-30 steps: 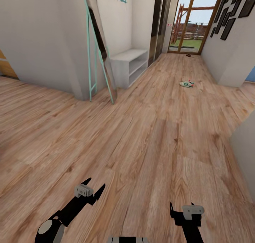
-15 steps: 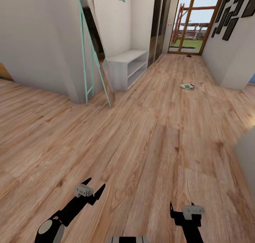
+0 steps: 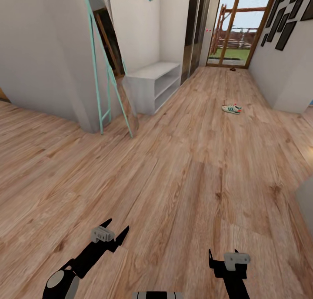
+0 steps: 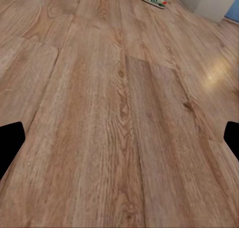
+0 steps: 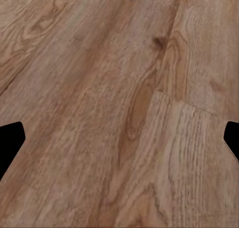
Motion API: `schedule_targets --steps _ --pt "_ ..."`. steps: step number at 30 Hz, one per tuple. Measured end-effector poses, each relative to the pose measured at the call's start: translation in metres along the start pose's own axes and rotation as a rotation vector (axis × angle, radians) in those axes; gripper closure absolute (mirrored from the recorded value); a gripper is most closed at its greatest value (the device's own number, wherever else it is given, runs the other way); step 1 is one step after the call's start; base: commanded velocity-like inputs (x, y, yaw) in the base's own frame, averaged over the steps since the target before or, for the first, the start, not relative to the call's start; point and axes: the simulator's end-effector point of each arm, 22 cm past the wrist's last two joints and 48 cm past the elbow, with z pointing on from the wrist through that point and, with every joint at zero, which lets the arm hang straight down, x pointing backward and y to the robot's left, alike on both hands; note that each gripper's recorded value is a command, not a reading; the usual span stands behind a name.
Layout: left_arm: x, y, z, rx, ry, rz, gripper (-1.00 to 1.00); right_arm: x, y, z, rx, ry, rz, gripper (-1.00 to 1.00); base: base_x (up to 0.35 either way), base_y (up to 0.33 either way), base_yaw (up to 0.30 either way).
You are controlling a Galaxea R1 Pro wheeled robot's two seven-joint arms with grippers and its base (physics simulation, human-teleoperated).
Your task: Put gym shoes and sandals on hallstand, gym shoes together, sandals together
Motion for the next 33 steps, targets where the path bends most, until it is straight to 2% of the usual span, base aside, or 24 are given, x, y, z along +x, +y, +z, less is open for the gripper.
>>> schedule_targets --steps 33 --pt "0.0001 -0.0003 0.0001 0.000 0.000 0.000 -1.00 0.0002 0.0001 -0.0003 0.000 0.000 -0.004 -1.00 0.320 -0.128 0.000"
